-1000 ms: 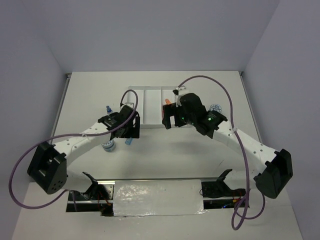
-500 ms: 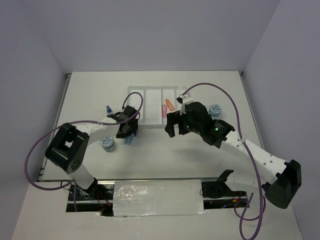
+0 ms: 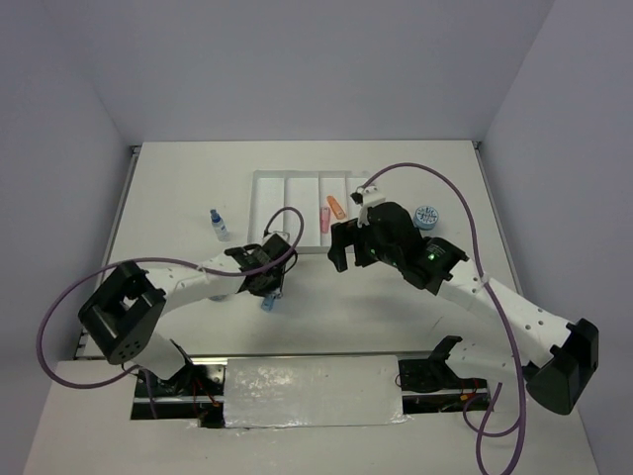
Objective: Sort the stationery into containers
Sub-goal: Pick up the stationery from the center of the board, then place the stationery in the storage box.
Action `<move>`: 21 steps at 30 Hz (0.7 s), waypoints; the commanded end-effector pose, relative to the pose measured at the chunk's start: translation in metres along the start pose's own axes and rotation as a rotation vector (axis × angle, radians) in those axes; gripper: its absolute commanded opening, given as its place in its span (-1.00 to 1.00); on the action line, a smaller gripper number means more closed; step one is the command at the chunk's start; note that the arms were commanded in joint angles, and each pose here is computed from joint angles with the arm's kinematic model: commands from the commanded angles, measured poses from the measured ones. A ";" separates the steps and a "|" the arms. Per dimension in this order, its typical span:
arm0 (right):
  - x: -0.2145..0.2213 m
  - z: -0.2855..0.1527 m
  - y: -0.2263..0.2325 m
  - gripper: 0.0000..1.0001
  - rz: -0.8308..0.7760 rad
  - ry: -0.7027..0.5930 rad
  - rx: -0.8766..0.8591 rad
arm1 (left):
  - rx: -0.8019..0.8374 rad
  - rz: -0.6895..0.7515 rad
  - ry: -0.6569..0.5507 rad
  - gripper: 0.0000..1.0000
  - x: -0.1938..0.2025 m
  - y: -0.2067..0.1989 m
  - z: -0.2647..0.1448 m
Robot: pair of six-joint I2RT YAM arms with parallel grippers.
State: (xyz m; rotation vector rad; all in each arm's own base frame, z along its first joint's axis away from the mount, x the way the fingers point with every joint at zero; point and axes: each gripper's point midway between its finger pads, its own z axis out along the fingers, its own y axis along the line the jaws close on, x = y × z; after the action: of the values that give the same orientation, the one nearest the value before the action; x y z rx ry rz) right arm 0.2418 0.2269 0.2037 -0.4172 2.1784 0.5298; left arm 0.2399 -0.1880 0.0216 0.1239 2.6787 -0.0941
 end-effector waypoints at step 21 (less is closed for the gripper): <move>-0.056 -0.089 -0.065 1.00 0.282 -0.338 0.287 | 0.268 -0.041 -0.481 -0.60 -0.257 -0.153 -0.065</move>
State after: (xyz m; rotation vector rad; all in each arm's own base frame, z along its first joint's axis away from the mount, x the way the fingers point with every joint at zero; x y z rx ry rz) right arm 0.2490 0.1450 0.2661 0.0408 2.0158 0.3837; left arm 0.4011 -0.3511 0.2017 0.1116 2.1871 -0.4783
